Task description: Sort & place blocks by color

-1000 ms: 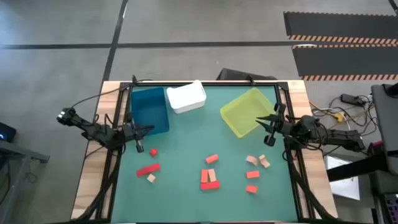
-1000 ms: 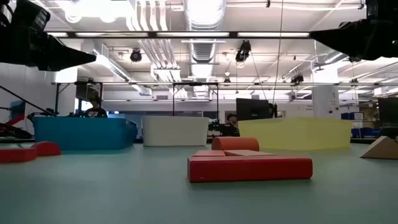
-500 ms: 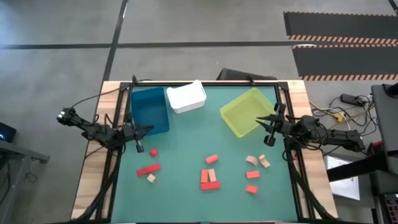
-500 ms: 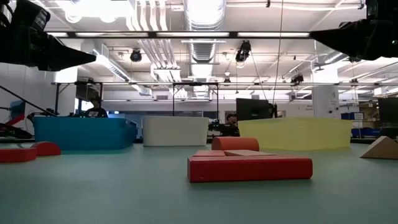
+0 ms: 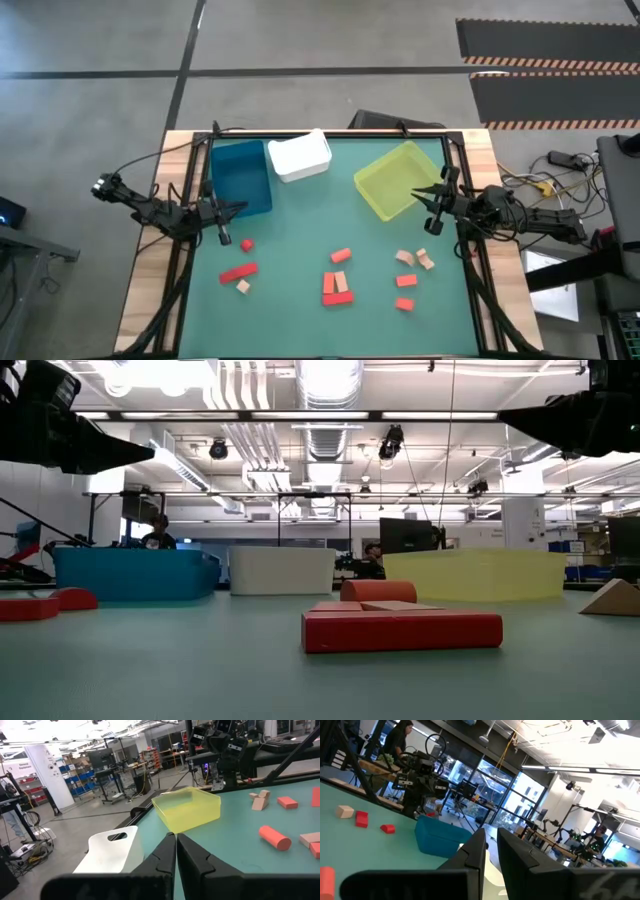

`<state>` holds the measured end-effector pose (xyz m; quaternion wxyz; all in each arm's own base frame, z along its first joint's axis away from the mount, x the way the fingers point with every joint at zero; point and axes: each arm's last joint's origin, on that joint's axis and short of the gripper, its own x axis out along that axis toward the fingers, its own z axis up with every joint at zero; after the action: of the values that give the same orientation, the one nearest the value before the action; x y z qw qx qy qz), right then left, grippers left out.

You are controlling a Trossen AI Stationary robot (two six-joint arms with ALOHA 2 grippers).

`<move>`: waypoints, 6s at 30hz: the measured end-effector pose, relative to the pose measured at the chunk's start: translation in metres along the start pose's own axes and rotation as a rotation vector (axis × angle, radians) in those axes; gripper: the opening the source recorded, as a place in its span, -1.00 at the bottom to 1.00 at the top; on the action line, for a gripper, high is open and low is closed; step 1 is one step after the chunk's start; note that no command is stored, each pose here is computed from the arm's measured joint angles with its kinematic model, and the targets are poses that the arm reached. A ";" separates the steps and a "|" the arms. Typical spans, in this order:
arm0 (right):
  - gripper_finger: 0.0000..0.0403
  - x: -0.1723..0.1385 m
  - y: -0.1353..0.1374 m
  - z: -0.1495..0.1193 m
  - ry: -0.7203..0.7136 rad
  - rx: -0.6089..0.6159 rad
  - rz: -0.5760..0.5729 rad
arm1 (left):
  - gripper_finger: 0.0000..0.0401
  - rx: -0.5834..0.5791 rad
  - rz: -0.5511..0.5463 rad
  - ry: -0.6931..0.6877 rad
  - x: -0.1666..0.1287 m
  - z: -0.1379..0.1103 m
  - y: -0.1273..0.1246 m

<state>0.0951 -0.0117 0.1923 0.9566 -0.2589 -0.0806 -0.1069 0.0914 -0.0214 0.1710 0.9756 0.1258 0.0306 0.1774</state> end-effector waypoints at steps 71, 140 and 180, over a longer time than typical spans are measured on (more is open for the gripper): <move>-0.81 0.000 -0.002 0.004 -0.055 0.479 0.013 | -1.00 -0.719 -0.090 -0.176 -0.002 0.021 0.005; -0.81 0.202 0.024 0.100 0.598 0.413 0.369 | -1.00 -0.403 0.197 -0.487 -0.005 0.060 0.022; -0.54 0.258 0.134 0.028 1.237 0.338 0.734 | -1.00 -0.369 0.186 -0.460 -0.002 0.058 0.018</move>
<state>0.3741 0.0730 0.2060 0.8283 -0.0109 0.5497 0.1077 0.0895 -0.0199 0.2319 0.9428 -0.0145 -0.2354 0.2355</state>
